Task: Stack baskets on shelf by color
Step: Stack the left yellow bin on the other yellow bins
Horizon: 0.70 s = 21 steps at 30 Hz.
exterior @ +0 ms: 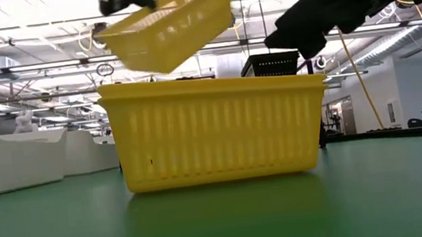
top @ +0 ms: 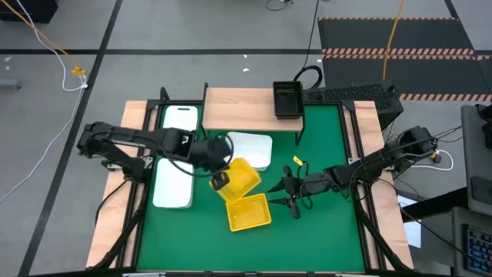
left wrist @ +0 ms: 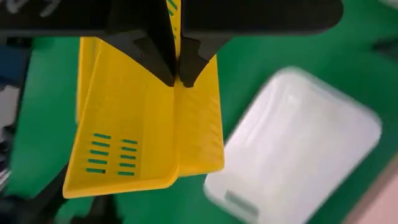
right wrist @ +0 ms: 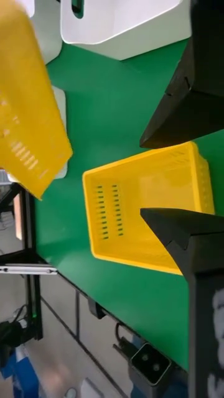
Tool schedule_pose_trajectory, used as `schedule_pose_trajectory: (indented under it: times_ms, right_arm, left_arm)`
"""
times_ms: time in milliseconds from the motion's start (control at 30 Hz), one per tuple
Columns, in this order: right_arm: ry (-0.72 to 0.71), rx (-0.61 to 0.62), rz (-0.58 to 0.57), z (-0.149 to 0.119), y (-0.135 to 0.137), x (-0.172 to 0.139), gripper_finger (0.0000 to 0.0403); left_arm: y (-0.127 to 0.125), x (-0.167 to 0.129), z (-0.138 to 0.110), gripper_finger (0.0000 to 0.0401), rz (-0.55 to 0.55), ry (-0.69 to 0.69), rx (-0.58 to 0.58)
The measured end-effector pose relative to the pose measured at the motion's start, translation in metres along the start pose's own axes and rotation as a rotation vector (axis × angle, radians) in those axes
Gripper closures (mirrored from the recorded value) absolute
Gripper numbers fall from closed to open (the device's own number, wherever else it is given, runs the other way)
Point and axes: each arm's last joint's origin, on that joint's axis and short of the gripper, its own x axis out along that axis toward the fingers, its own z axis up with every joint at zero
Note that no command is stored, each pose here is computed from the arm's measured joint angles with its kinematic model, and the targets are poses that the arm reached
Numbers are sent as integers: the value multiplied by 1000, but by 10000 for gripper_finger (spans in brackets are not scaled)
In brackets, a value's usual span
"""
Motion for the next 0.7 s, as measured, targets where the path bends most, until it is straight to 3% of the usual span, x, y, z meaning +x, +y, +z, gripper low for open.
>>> schedule_pose_trajectory:
  times_ms: [200,400,700]
  right_arm:
    - [18,-8,-5,-2,0,0,243]
    - [48,-19,-11,-4,-1,0,243]
    - [55,-17,-11,-5,-1,0,243]
  left_arm:
    - [-4,25,16,398,-108,-46,71]
    - [-12,60,9,398,-182,109,86]
    - [-28,79,-1,394,-275,182,172]
